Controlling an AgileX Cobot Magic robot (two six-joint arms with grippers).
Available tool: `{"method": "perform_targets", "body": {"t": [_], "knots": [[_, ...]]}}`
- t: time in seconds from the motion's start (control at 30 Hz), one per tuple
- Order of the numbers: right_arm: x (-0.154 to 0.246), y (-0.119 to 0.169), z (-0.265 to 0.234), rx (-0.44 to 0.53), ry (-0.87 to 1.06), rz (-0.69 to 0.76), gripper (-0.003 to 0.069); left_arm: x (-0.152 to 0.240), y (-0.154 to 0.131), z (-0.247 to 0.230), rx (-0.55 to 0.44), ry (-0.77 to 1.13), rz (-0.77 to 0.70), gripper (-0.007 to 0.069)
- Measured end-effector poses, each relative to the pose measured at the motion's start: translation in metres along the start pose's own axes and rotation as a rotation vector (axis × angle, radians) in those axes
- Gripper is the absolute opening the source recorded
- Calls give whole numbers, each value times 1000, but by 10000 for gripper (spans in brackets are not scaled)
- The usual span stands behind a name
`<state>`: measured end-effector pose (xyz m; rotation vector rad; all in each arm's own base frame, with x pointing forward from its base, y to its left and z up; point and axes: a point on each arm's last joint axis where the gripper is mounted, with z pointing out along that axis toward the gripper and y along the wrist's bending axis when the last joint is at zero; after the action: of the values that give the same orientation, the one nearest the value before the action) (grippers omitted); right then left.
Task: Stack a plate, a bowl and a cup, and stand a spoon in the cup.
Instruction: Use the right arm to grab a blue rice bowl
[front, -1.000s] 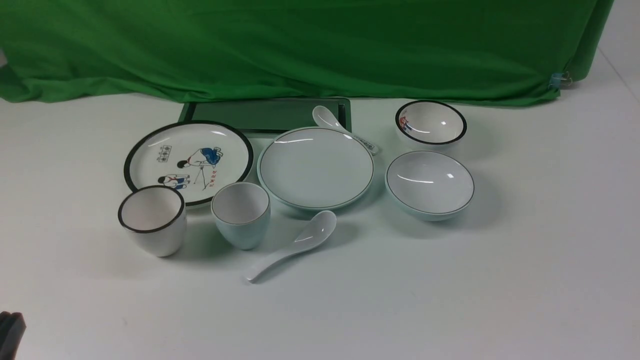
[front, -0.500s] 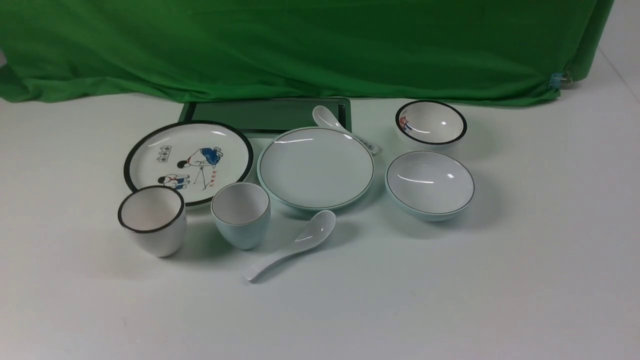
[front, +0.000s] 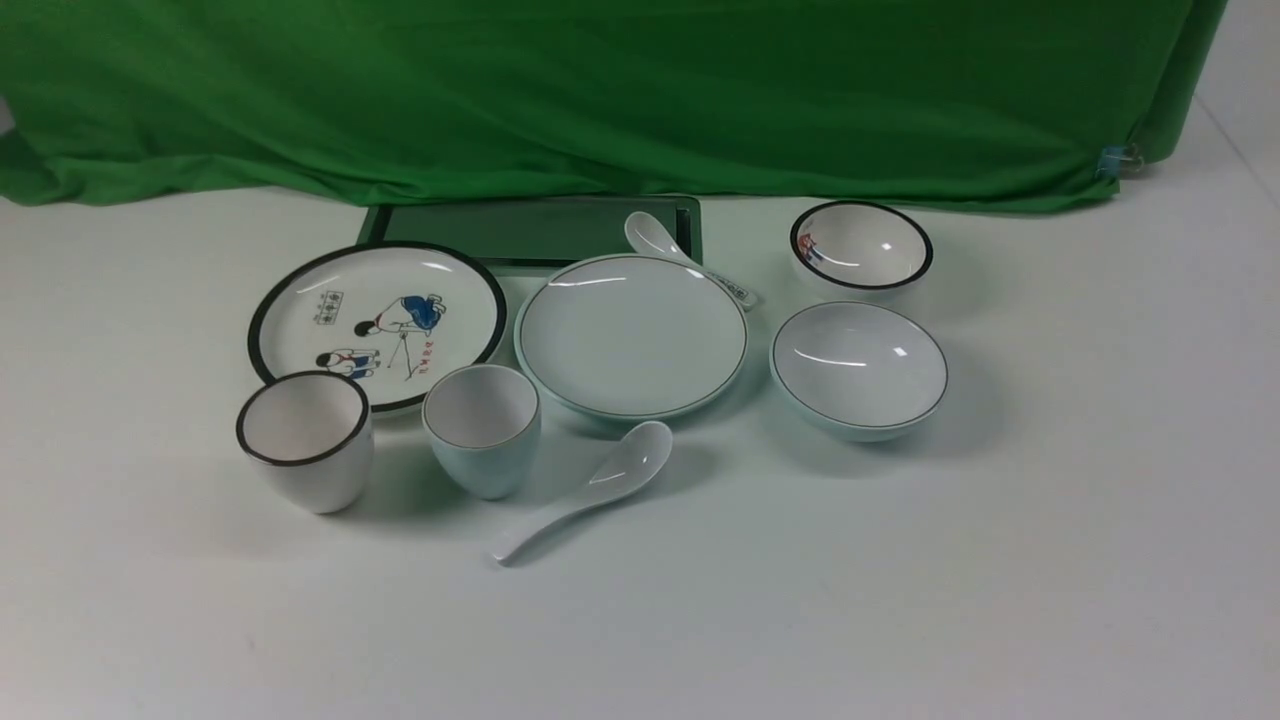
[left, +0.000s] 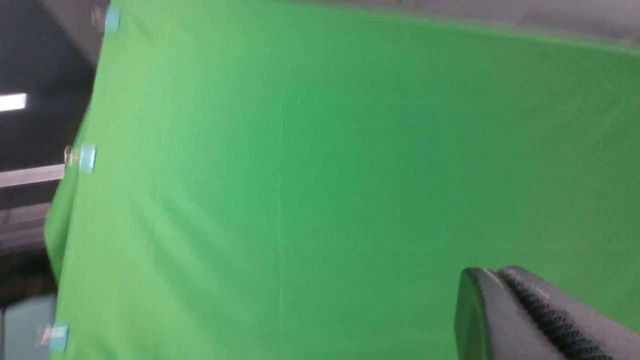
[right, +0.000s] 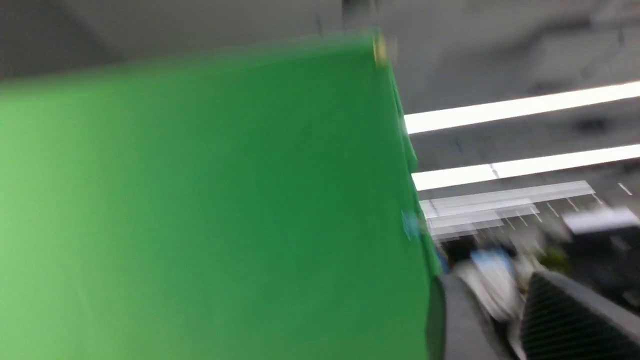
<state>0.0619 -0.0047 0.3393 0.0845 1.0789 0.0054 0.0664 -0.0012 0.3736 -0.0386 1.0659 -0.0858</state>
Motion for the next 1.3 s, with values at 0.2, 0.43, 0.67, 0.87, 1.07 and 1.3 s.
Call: {"method": "perform_targets", "body": {"t": [0.2, 0.43, 0.67, 0.87, 1.07, 1.3], "knots": [[37, -3, 54, 16, 230, -24, 242, 37, 6, 60, -40, 265, -67, -29], [107, -8, 98, 43, 402, 76, 237, 101, -10, 95, -29, 913, -81, -29], [162, 15, 138, -104, 894, -46, 44, 155, -40, 117, 114, 1322, -47, -29], [180, 63, 195, -230, 1306, -441, 7, 181, -53, 155, 140, 1393, -60, -8], [225, 100, 236, -444, 1651, -348, 65, 191, -59, 180, 168, 1421, -41, 73], [273, 116, 273, -434, 1646, -274, 384, 200, -60, 185, 195, 1440, -7, 249]]}}
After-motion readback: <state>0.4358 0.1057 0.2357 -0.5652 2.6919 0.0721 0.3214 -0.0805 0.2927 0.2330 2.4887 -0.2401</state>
